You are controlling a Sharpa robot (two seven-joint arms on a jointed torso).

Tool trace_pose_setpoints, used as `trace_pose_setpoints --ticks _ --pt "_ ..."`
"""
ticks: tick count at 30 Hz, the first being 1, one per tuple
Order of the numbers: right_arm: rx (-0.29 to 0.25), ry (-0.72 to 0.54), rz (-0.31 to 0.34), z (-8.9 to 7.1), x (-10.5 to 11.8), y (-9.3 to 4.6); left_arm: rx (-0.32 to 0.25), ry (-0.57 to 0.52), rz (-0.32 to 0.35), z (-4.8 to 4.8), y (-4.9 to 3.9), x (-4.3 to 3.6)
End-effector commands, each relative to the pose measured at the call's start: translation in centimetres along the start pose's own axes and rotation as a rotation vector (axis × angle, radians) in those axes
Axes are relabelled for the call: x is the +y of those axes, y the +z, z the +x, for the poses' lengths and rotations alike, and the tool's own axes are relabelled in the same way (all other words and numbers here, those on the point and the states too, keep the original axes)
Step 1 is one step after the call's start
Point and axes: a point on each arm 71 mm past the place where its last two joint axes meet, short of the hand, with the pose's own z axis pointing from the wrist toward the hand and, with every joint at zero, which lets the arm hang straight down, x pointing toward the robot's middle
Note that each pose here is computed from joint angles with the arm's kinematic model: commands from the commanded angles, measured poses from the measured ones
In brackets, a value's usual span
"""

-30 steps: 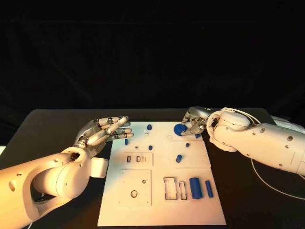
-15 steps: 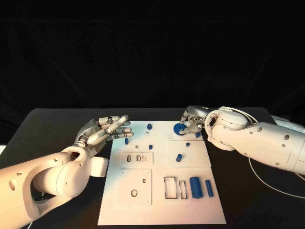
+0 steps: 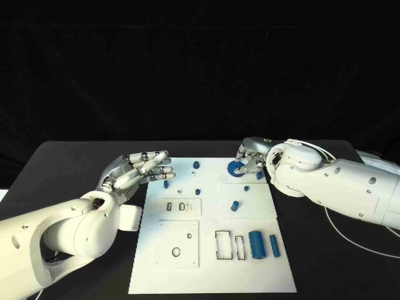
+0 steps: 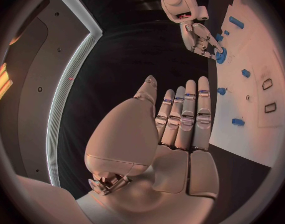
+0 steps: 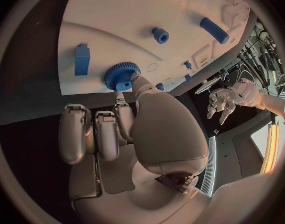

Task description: Assemble the parts on the task board

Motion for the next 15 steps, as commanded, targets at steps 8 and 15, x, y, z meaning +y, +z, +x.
trace_pose_setpoints --ticks 8,15 --pt "-0.152 -0.088 -0.075 -0.3 2.2 -0.8 0.020 -0.011 0.005 0.25 0.09 -0.09" --pt "-0.162 -0.016 -0.162 -0.2 5.5 -1.3 0.018 -0.009 0.005 0.17 0.15 -0.05"
